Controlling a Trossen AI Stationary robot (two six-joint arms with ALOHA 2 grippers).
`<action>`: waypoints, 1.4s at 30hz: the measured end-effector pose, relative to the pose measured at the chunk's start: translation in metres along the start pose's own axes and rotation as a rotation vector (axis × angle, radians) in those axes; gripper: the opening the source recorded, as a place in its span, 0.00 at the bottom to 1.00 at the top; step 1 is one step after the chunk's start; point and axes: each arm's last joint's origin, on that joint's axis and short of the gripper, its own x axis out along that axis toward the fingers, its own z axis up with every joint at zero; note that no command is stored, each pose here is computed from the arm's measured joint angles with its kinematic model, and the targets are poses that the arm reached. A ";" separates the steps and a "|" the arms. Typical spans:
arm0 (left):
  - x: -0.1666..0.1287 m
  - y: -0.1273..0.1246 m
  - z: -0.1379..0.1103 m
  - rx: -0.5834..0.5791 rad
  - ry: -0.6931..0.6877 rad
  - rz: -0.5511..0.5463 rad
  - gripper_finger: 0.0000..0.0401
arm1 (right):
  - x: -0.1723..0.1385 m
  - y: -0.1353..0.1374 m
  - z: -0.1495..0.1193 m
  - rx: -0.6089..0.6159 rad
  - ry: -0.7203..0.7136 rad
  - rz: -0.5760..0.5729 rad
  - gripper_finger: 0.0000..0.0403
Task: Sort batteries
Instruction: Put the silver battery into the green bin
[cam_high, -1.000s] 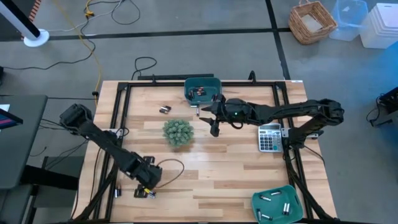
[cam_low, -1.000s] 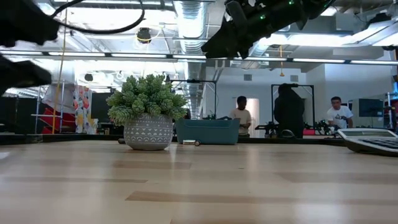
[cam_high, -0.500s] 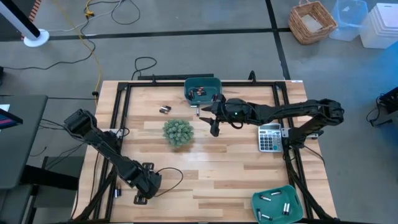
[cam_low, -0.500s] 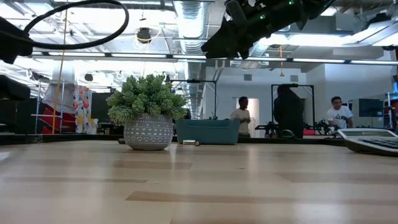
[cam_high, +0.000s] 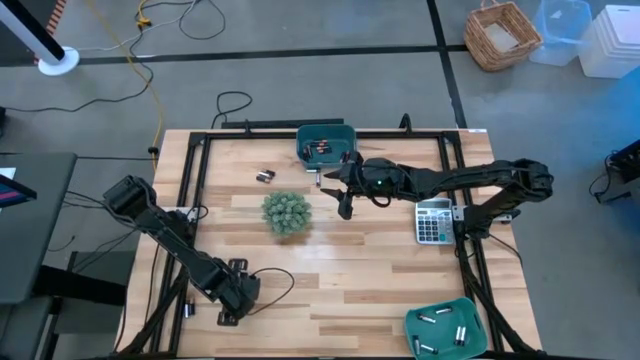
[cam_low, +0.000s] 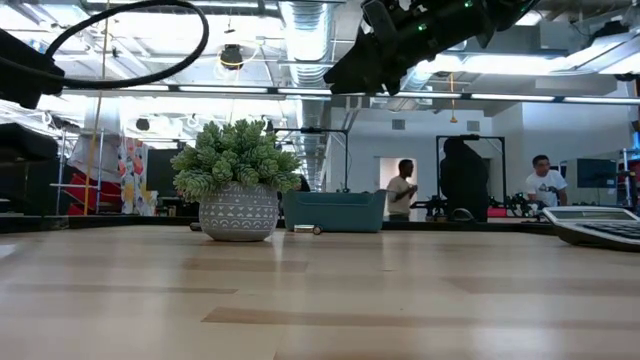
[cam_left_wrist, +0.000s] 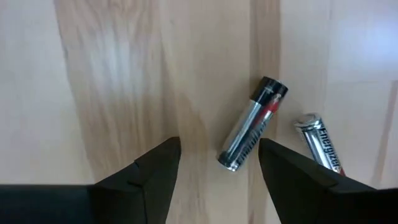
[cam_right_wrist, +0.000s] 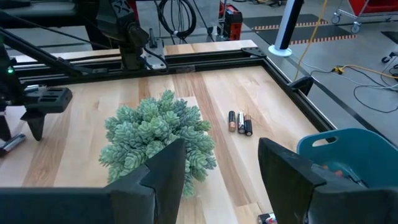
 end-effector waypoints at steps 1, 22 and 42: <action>0.001 0.001 -0.001 0.000 -0.001 0.005 0.52 | 0.000 0.000 0.000 0.000 0.000 0.000 0.53; 0.015 0.018 0.010 0.130 -0.277 0.127 0.29 | 0.000 -0.003 0.000 0.003 0.002 -0.008 0.53; 0.026 0.042 0.019 0.175 -0.353 0.094 0.25 | 0.001 -0.007 -0.001 0.006 0.011 -0.020 0.53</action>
